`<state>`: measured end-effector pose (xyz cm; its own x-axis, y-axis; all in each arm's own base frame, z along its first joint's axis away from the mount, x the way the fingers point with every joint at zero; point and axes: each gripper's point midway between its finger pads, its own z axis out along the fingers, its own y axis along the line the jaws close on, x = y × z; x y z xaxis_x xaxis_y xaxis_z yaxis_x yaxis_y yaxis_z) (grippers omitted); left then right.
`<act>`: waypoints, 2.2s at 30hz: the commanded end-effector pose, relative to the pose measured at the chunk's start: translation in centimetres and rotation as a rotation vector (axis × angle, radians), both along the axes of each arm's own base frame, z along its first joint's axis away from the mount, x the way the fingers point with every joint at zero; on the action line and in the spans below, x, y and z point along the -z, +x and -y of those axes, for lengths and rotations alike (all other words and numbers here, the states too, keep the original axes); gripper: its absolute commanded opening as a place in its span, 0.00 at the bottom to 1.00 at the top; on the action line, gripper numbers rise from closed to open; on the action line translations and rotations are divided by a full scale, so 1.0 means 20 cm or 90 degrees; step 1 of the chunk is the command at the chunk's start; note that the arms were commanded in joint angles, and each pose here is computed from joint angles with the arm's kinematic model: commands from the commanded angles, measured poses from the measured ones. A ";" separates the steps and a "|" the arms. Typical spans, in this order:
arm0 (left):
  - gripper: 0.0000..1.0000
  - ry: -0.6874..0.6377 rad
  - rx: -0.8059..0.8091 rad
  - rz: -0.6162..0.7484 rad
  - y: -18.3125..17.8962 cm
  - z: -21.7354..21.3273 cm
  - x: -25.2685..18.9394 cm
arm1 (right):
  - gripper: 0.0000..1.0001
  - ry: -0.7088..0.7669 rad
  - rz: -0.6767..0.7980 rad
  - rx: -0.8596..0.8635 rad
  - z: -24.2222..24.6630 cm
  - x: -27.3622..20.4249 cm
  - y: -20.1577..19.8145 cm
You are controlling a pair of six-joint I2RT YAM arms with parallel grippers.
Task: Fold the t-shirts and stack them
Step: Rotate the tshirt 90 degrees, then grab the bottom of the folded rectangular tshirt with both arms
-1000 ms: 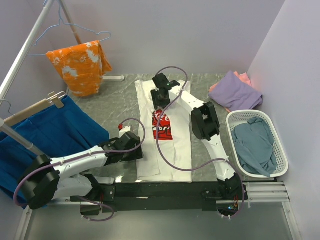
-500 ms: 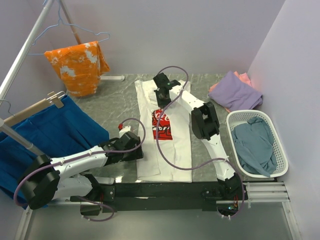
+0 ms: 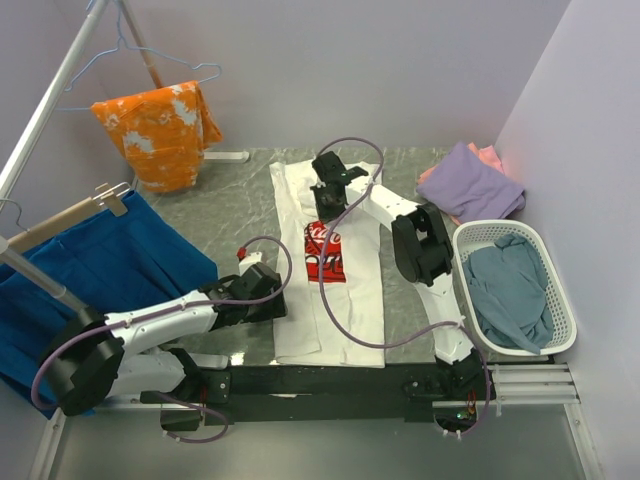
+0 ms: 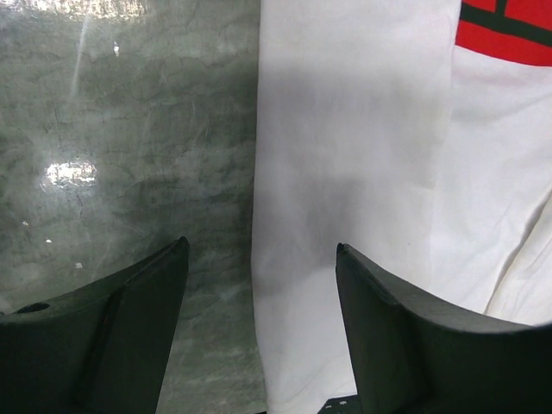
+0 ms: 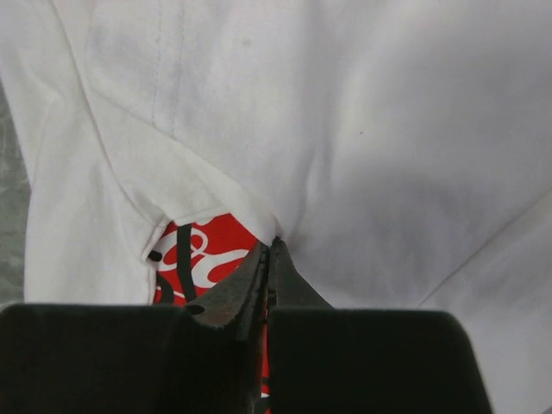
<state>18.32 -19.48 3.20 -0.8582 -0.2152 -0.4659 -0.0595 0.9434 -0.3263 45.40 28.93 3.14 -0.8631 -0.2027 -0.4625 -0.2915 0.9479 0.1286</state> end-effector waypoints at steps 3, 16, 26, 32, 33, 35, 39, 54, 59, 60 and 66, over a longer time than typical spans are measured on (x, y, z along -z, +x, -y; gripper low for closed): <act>0.74 -0.015 0.010 0.023 0.06 0.06 -0.06 | 0.00 0.061 0.038 -0.047 -0.11 -0.22 -0.06; 0.75 -0.006 0.000 0.025 0.07 0.04 -0.06 | 0.39 0.105 -0.029 -0.069 -0.18 -0.14 -0.16; 0.76 -0.026 -0.002 0.007 0.00 0.00 -0.04 | 0.62 0.046 0.125 0.096 0.23 -0.50 -0.24; 0.74 -0.067 0.012 -0.030 -0.13 -0.02 0.03 | 0.63 0.038 0.043 0.150 0.43 -0.38 -0.57; 0.74 -0.078 0.021 -0.042 -0.16 -0.01 0.04 | 0.63 0.035 0.018 0.153 0.47 -0.33 -0.69; 0.74 -0.095 0.024 -0.050 -0.19 -0.01 0.06 | 0.63 0.051 -0.011 0.168 0.48 -0.28 -0.81; 0.73 -0.123 0.047 -0.063 -0.26 0.02 0.07 | 0.64 0.050 -0.053 0.184 0.54 -0.19 -1.15; 0.71 -0.140 0.120 -0.124 -0.53 0.01 0.12 | 0.68 0.116 -0.137 0.239 0.60 -0.11 -1.73; 0.69 -0.108 0.123 -0.149 -0.56 0.01 0.16 | 0.68 0.125 -0.175 0.253 0.61 -0.04 -1.80; 0.69 -0.101 0.120 -0.147 -0.55 0.00 0.17 | 0.68 0.130 -0.188 0.248 0.59 -0.03 -1.82; 0.63 -0.077 0.119 -0.163 -0.57 0.00 0.21 | 0.67 0.133 -0.242 0.251 0.59 0.06 -1.91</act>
<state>9.23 -22.84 2.77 -0.9491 -0.1378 -0.2833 0.0554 0.8122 -0.5807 7.91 16.22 2.32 -0.9671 0.2059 -0.1492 0.1524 0.9392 0.3077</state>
